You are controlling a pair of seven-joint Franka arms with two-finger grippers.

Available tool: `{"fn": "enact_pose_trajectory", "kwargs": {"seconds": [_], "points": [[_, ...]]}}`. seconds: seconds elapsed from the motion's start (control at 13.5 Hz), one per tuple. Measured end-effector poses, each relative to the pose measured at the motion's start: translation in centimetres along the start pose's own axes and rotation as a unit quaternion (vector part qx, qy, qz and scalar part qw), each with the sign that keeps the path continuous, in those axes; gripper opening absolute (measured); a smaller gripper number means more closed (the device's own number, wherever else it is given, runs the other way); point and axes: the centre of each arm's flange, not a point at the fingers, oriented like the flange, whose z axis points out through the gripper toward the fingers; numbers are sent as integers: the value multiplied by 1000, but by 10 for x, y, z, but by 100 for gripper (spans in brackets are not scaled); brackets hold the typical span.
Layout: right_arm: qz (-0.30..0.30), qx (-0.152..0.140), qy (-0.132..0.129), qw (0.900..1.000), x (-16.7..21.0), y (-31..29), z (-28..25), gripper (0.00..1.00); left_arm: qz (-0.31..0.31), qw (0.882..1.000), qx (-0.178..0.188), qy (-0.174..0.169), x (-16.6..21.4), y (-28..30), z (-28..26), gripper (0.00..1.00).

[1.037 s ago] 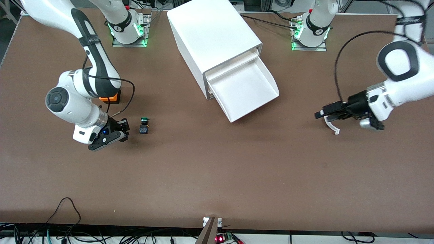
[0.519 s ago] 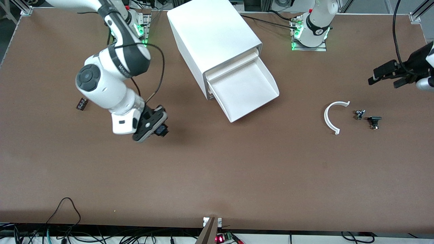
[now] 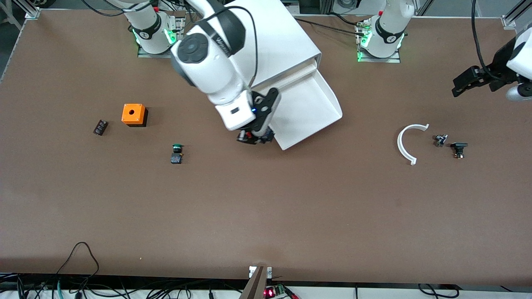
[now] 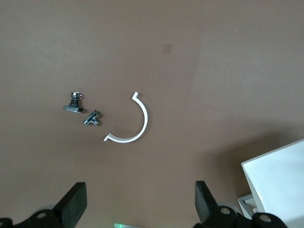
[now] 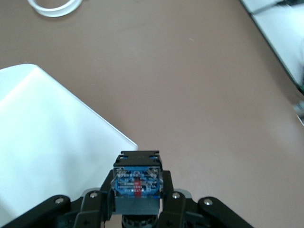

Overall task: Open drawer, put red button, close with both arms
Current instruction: 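Lower the red button into the open drawer with the right gripper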

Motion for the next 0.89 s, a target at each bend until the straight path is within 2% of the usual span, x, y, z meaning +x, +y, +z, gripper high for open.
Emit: {"fn": "enact_pose_trajectory", "kwargs": {"seconds": [0.15,0.52,0.74,0.89], "points": [[-45,8,-7,999,18,-34,22,41,-3,1000,0,1,1,-3,-1,100],[-149,-5,-77,986,40,-126,77,41,-3,1000,-1,3,1,-3,-2,100],[-208,7,-104,973,33,-136,103,41,3,1000,-2,9,2,-2,-3,100],[-229,12,-114,967,27,-130,115,41,19,1000,-2,12,2,-1,-4,100]]}}
